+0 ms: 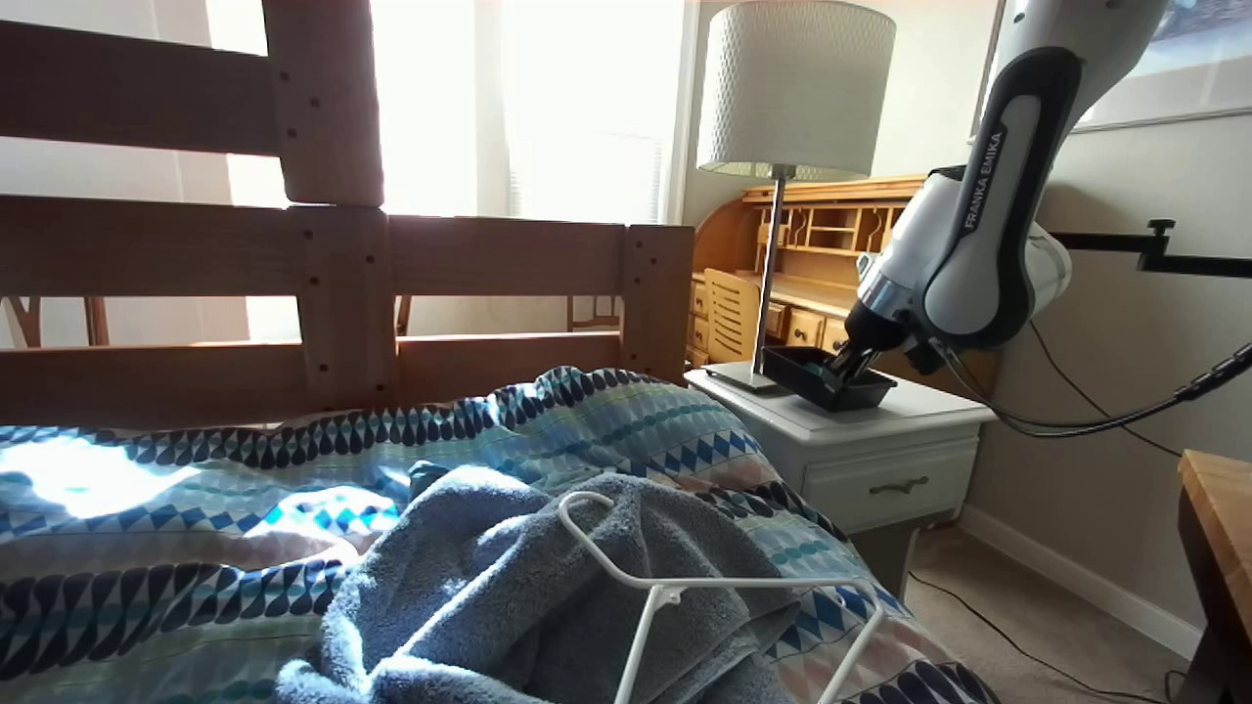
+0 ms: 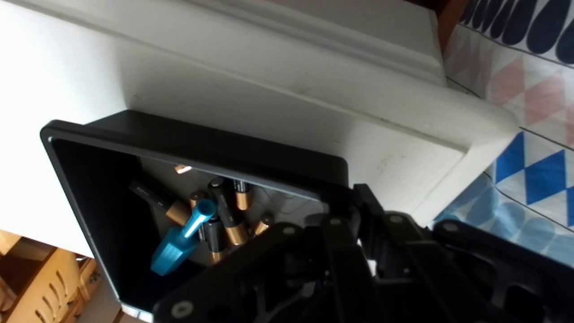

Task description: Move the black box to the left.

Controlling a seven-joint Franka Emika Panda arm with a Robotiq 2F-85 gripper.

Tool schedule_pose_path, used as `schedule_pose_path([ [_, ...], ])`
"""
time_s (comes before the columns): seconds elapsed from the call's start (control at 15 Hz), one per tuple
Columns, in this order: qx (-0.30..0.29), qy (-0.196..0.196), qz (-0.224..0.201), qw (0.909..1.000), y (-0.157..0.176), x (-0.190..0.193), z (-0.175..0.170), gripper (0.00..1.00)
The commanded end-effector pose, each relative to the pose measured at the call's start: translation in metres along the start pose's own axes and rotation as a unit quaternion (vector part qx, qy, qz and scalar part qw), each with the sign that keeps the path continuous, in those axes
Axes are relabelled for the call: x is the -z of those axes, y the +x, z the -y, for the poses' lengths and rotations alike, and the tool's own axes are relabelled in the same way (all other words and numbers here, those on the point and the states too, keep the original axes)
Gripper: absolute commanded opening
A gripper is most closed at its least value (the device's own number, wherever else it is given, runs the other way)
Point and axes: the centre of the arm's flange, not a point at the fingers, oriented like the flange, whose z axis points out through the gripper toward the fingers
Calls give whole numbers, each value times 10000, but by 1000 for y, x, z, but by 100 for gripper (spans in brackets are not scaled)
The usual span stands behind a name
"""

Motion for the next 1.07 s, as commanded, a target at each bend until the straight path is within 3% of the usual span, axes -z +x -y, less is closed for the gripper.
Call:
schedule_pose_path([
  [0.0,-134,30,32,9999,5,1,18,3],
  [0.53,-336,35,-60,9994,19,7,53,3],
  [1.0,-265,-98,-187,9994,42,2,58,3],
])
